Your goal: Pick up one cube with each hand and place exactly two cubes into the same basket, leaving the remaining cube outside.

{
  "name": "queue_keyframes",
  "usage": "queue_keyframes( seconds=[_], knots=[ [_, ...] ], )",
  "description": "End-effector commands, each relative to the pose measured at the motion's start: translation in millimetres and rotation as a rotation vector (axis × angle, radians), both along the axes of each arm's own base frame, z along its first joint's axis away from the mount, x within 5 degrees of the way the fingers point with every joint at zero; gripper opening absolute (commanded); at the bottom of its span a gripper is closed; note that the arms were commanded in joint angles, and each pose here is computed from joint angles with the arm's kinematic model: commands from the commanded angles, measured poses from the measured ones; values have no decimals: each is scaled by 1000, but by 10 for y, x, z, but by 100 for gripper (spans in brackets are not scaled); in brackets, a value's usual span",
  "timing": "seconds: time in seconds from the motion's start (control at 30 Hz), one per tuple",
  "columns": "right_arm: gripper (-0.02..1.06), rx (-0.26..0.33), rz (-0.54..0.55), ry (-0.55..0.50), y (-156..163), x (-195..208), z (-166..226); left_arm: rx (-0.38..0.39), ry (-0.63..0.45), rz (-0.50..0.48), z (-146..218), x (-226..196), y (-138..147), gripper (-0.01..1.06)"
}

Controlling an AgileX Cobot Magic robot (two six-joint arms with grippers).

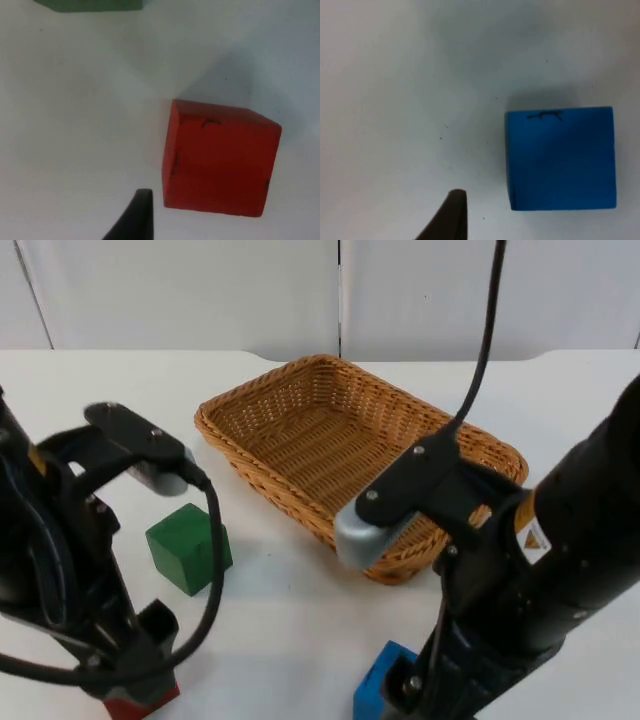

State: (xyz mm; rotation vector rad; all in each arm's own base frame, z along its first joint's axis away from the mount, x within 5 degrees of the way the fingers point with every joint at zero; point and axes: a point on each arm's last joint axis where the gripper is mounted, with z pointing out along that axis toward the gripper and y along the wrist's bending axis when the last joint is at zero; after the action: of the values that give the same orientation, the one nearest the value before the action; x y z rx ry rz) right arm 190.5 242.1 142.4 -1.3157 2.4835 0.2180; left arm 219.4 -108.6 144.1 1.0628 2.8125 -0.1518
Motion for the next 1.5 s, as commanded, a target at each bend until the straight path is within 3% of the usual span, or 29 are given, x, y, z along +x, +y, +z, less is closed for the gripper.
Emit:
queue_keyframes(
  seconds=[0.0, 0.7, 1.47],
  knots=[
    [105, 10, 6, -7, 39, 4, -7, -10, 3, -13, -30, 14, -33, 105],
    [105, -58, 34, 41, 194, 93, -330, 1, -47, -23, -395, 182, -81, 105],
    [105, -47, 59, 23, 219, 89, -331, 43, 34, -44, -699, 166, -71, 105]
  ],
)
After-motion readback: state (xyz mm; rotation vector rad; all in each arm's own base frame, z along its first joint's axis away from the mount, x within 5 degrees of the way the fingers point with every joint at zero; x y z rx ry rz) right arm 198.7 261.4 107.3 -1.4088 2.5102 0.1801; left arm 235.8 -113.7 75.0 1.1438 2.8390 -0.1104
